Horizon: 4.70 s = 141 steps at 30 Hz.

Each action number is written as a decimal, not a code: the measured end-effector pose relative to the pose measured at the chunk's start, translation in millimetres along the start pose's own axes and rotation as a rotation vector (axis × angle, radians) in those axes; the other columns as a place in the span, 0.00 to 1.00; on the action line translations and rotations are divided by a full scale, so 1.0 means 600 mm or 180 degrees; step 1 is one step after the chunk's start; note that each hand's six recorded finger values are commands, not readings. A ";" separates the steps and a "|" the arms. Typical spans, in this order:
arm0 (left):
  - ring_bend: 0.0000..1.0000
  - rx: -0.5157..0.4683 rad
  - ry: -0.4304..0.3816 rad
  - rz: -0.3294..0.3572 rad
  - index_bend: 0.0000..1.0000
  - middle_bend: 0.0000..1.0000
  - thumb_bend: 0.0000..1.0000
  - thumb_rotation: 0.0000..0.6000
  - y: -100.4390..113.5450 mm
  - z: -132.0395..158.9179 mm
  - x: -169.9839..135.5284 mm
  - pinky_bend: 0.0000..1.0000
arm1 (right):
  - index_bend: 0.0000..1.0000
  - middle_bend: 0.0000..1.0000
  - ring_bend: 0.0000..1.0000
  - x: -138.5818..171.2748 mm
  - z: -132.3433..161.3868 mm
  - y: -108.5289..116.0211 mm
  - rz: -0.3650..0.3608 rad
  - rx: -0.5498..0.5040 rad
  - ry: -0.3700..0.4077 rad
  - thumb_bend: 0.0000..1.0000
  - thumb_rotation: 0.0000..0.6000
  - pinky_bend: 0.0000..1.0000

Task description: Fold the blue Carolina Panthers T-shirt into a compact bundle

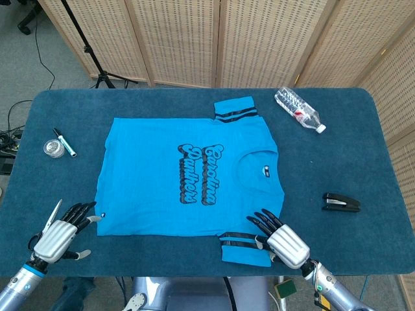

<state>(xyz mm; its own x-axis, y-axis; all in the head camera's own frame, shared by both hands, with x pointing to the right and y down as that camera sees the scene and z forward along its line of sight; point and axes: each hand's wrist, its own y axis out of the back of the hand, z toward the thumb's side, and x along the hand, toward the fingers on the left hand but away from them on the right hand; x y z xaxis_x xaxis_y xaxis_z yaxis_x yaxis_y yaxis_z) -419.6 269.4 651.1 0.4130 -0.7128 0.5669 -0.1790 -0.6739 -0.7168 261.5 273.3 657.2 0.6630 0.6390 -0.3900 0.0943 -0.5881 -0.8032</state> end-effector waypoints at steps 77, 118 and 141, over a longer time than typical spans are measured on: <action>0.00 -0.0036 0.0220 0.0045 0.68 0.00 0.54 1.00 -0.064 -0.015 0.078 0.00 | 0.64 0.10 0.00 -0.002 -0.010 -0.004 0.0032 0.0081 -0.0099 0.62 1.00 0.00; 0.00 -0.0294 -0.0449 -0.0231 0.79 0.00 0.61 1.00 -0.048 0.050 -0.039 0.00 | 0.64 0.10 0.00 0.098 0.075 0.016 0.0167 -0.0168 0.0919 0.65 1.00 0.00; 0.00 -0.0668 -0.0574 -0.0489 0.79 0.00 0.61 1.00 -0.067 0.079 -0.082 0.00 | 0.64 0.11 0.00 0.141 0.097 0.016 0.0245 -0.0142 0.1152 0.65 1.00 0.00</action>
<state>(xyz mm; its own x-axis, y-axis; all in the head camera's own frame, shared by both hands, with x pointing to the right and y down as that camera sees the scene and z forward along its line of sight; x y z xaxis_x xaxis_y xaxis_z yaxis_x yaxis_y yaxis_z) -390.2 341.0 632.9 0.5979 -0.5661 0.5675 -0.2749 -0.8099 -0.5182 275.4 350.3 590.2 0.8884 0.3800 -0.2576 0.0610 -0.6539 -0.7541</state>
